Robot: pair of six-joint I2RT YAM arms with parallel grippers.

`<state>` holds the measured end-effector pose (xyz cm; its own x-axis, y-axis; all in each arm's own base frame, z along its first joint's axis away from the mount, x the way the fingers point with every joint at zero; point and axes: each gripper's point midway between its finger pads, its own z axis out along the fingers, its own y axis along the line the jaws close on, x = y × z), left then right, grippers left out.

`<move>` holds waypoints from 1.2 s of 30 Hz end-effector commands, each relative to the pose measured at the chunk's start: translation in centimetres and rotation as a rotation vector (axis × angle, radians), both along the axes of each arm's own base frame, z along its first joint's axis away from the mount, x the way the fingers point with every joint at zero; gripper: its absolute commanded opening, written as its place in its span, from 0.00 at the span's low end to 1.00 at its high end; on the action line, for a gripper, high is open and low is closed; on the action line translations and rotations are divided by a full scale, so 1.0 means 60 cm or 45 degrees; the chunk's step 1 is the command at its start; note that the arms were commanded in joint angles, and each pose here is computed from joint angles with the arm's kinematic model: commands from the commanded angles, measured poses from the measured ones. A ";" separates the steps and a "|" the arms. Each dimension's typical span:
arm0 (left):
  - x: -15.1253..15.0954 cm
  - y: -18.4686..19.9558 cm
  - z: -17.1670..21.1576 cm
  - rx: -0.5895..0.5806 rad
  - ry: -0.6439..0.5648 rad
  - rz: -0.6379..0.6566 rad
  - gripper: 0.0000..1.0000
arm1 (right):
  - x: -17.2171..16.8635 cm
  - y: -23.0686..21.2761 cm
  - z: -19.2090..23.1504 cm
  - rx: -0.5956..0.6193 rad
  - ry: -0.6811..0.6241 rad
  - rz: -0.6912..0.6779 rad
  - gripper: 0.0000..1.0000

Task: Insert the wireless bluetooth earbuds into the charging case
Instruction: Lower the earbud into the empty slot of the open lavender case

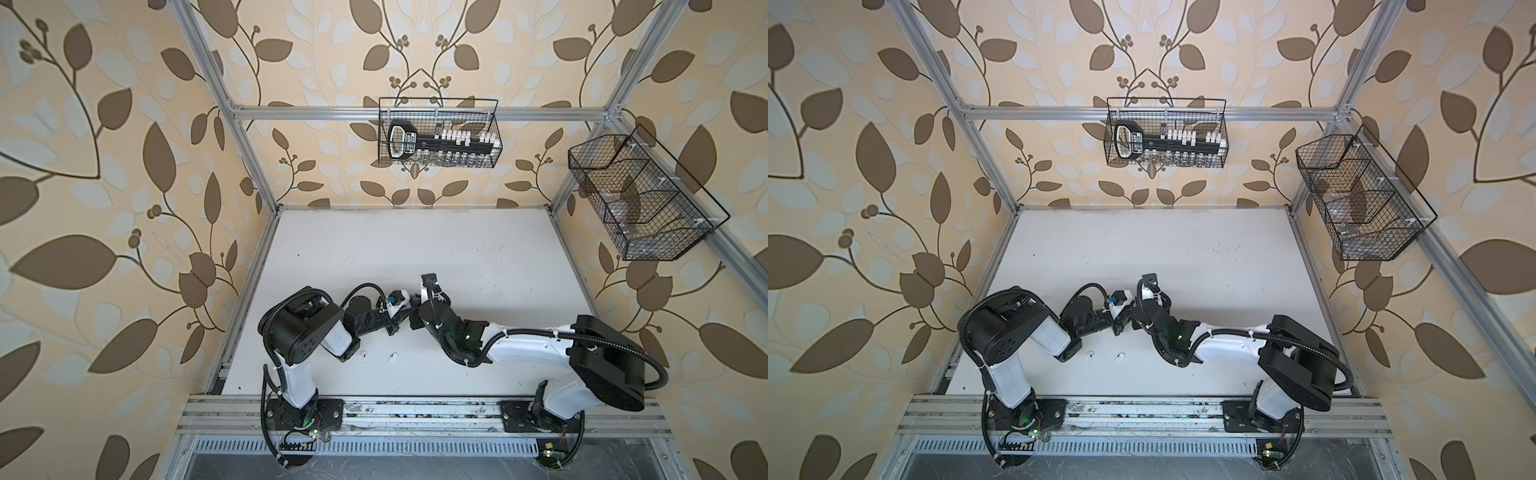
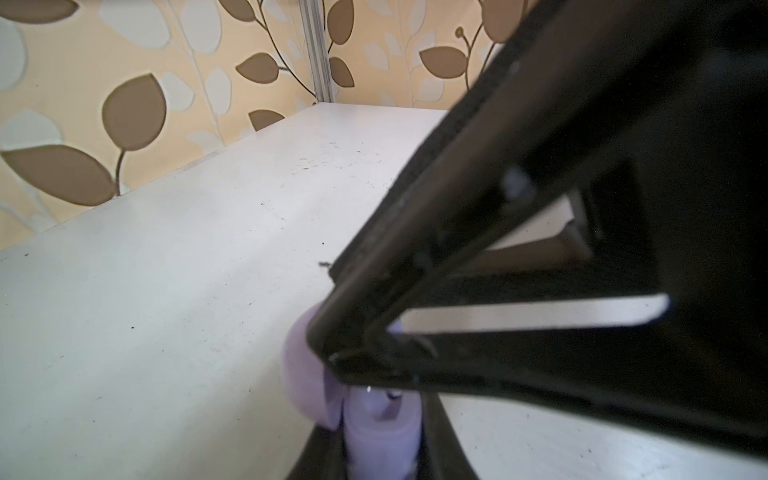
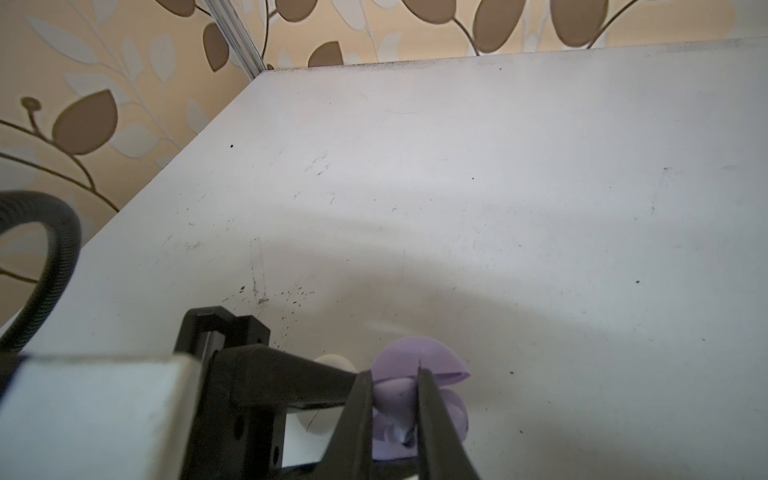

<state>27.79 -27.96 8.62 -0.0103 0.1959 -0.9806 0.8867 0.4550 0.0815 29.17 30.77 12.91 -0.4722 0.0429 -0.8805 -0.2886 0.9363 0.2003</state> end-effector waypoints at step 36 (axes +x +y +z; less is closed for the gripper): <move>0.004 -0.004 0.034 -0.062 -0.084 -0.029 0.09 | -0.018 0.004 -0.040 -0.066 0.033 0.065 0.16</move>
<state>27.65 -28.02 8.62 -0.0106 0.1944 -0.9809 0.8905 0.4480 0.0791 28.80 30.71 11.71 -0.4804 0.0160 -0.8769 -0.3013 0.9360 0.1821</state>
